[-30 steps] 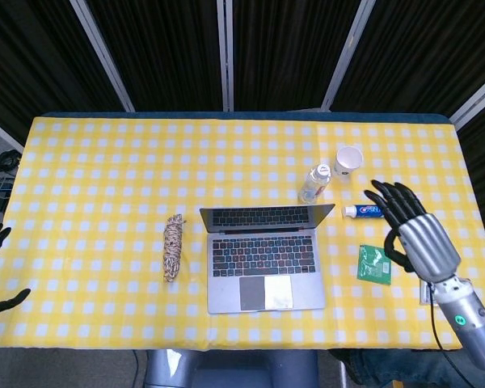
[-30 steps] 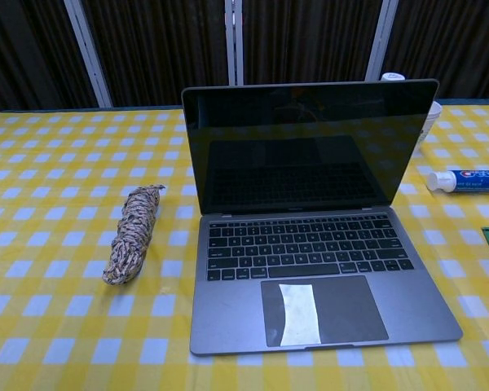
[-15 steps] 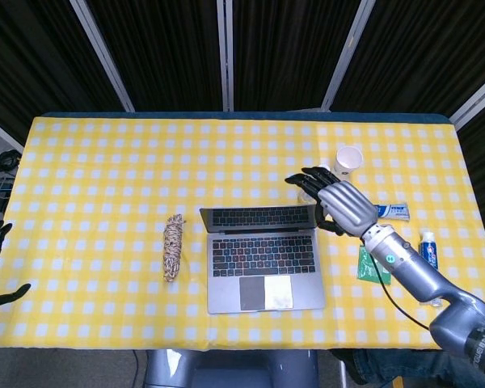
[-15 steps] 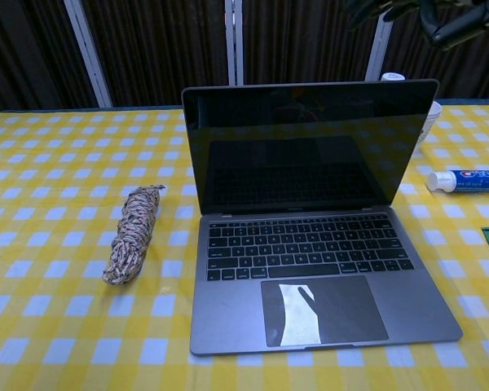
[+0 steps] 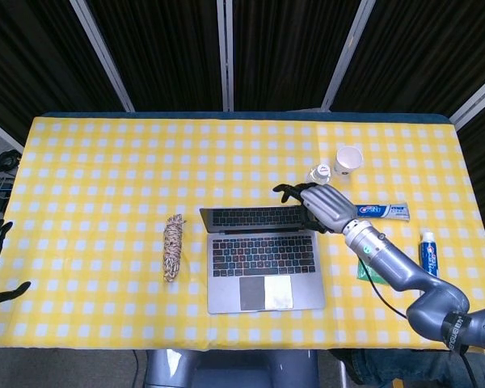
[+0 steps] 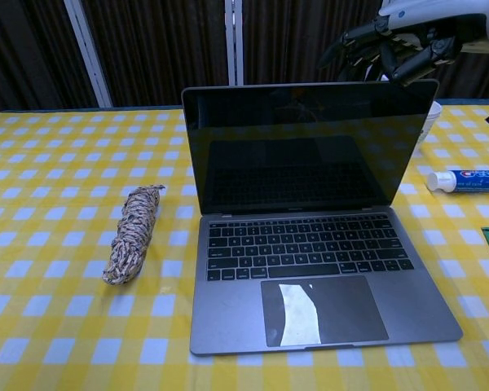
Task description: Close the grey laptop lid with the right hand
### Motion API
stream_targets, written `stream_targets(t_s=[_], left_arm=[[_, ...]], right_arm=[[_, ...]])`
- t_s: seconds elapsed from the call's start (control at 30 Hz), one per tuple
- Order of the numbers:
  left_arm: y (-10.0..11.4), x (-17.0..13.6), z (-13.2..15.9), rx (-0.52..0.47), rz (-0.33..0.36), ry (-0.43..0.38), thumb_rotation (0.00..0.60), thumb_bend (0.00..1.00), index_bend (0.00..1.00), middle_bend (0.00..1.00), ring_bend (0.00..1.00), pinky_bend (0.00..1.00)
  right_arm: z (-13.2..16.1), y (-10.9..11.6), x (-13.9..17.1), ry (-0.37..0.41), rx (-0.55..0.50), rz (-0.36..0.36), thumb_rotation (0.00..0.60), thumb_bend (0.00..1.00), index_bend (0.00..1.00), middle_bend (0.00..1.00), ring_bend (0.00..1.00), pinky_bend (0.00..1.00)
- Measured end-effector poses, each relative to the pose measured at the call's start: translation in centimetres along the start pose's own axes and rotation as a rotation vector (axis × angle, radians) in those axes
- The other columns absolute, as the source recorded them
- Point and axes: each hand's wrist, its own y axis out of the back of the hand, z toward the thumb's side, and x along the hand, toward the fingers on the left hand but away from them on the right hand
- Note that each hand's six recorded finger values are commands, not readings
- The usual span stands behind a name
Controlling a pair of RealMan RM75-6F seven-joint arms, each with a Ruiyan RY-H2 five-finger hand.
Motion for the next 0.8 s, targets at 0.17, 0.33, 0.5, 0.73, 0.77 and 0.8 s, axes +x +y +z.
stream_targets(t_s=[0.17,0.33,0.5,0.73,0.77,0.8], left_arm=[[-0.1,0.1,0.0,0.005,0.000,0.002,0.600,0.00,0.00,0.00,0.00,0.00],[-0.1,0.0,0.0,0.006,0.002,0.003,0.600,0.00,0.00,0.00,0.00,0.00],[0.0,0.0,0.0,0.009,0.006,0.002,0.600,0.00,0.00,0.00,0.00,0.00],[-0.1,0.0,0.1,0.011,0.003,-0.001,0.600,0.00,0.00,0.00,0.00,0.00],[-0.1,0.0,0.1,0.011,0.002,-0.002,0.600,0.00,0.00,0.00,0.00,0.00],[-0.1,0.0,0.1,0.012,0.003,-0.002,0.600,0.00,0.00,0.00,0.00,0.00]], right_arm=[[0.0,-0.4,0.1,-0.012,-0.030,0.029,0.600,1.00,0.19,0.33,0.28,0.28],[0.2,-0.6,0.6,-0.011,-0.042,0.058,0.600,1.00,0.20,0.33,0.28,0.28],[0.7,-0.9,1.4,0.004,-0.028,0.079,0.600,1.00,0.20,0.33,0.28,0.28],[1.7,-2.0,3.0,0.055,0.024,0.115,0.600,1.00,0.21,0.33,0.28,0.28],[1.9,-2.2,3.3,0.063,0.034,0.121,0.600,1.00,0.21,0.33,0.28,0.28],[2.1,-2.5,3.6,0.075,0.049,0.131,0.600,1.00,0.21,0.33,0.28,0.28]])
